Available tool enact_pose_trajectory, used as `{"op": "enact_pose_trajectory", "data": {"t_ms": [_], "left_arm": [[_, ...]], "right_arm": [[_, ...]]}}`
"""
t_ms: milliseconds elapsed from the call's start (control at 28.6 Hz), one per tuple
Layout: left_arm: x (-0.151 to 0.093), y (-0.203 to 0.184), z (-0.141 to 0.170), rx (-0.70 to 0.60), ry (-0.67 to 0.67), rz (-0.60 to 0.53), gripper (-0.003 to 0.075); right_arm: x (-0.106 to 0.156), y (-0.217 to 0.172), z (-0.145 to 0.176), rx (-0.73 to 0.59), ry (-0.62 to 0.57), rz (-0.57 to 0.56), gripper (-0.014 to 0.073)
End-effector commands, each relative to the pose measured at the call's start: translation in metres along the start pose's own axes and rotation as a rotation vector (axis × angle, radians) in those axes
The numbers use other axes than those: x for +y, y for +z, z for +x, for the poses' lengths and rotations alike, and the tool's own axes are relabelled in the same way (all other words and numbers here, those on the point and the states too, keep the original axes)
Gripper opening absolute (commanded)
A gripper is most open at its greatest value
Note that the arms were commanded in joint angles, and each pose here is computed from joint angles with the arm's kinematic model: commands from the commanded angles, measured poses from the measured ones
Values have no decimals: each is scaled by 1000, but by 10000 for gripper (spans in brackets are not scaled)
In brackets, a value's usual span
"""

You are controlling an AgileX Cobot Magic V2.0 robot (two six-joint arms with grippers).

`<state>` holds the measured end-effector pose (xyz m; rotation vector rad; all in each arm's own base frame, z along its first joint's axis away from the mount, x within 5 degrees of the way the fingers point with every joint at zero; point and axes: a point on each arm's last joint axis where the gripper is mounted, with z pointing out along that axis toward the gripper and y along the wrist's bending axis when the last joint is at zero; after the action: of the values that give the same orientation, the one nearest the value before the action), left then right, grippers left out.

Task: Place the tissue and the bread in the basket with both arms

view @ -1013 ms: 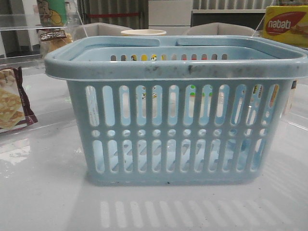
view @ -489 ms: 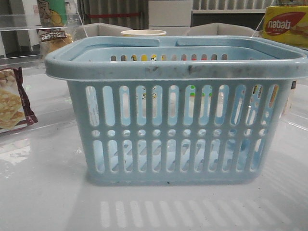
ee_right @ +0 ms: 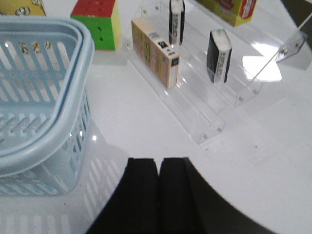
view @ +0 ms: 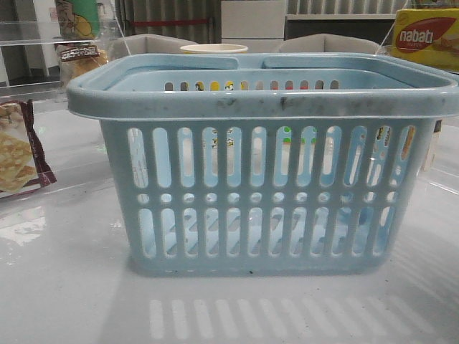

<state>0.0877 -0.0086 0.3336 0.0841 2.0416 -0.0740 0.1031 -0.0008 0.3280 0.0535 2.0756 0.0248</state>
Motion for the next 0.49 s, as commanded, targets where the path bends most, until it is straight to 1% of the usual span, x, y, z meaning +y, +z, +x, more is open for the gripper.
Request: {"op": "enact_pose_trajectory", "data": {"t_ms": [0,140,280,315,384,454], "left_arm": [[-1,5,-12,-22,-9,10,91],[-1,12,-12,13,-10,10,91],[0,15,-12,23,-1,3,95],[0,15,-12,23,0,2,114],[0,16,-12,25,7,-1,197],[1,16,-12,23,11,-4,344]], "right_arm": [[0,11,-6,-9,-1,3,56],[-1,25,0,72,-1,6,56],[-1,33,1,112,0,8,70],[-1,35,1,119,0,8,100],[-1,39,2,134,0,8,216],[-1,43,1,142,-1,9,372]]}}
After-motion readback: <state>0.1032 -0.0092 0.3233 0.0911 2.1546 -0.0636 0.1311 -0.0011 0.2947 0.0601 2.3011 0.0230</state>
